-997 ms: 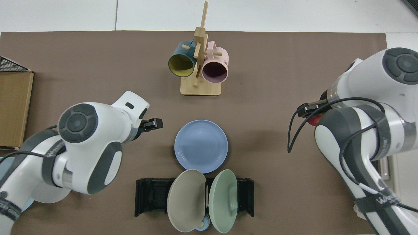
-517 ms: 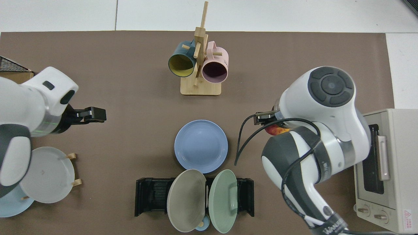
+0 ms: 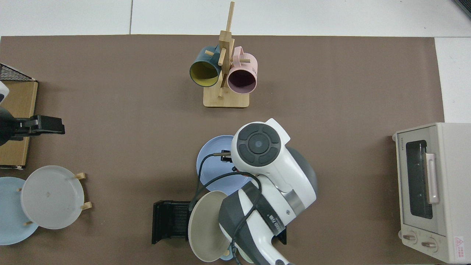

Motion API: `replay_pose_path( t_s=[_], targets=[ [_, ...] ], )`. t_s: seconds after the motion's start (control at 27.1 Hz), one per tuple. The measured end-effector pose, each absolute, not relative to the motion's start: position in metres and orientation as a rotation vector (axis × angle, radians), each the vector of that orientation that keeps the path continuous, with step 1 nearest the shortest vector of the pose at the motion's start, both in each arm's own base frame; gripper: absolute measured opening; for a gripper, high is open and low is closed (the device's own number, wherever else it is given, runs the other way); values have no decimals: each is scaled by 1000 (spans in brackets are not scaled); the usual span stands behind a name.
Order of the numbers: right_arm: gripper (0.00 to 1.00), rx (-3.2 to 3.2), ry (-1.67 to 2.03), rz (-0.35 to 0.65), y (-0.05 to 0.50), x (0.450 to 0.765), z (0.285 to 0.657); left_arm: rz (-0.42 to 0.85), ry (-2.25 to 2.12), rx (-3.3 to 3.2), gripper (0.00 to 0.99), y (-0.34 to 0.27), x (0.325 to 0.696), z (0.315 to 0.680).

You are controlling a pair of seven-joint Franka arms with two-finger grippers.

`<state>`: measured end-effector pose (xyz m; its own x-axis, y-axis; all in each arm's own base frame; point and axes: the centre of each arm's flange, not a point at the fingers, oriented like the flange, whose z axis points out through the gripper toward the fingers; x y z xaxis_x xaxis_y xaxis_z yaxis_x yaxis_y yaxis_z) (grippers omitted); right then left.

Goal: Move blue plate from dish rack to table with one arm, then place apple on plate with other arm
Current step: 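Carry the apple with the right gripper over the blue plate and lower it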

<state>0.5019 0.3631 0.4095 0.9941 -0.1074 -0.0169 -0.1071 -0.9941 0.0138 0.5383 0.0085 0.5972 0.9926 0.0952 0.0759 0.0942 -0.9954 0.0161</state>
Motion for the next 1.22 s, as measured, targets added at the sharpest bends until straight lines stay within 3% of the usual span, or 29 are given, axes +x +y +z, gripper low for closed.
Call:
replay_pose_path(
  t_s=[0.48,0.89,0.96,1.07,1.22],
  targets=[
    [744,3113,-276,-43,413,490,324,76,145,3125,987,7,536,594],
    [749,3114,-310,-77,423,485,299,63,148,3125,987,8,535,592],
    [784,3117,-322,-85,422,485,299,62,147,3125,987,8,535,591],
    [982,3114,-326,-91,422,487,303,60,147,3125,987,8,535,591],
    [996,3095,-334,-113,418,493,332,57,147,3125,987,8,535,590]
  ],
)
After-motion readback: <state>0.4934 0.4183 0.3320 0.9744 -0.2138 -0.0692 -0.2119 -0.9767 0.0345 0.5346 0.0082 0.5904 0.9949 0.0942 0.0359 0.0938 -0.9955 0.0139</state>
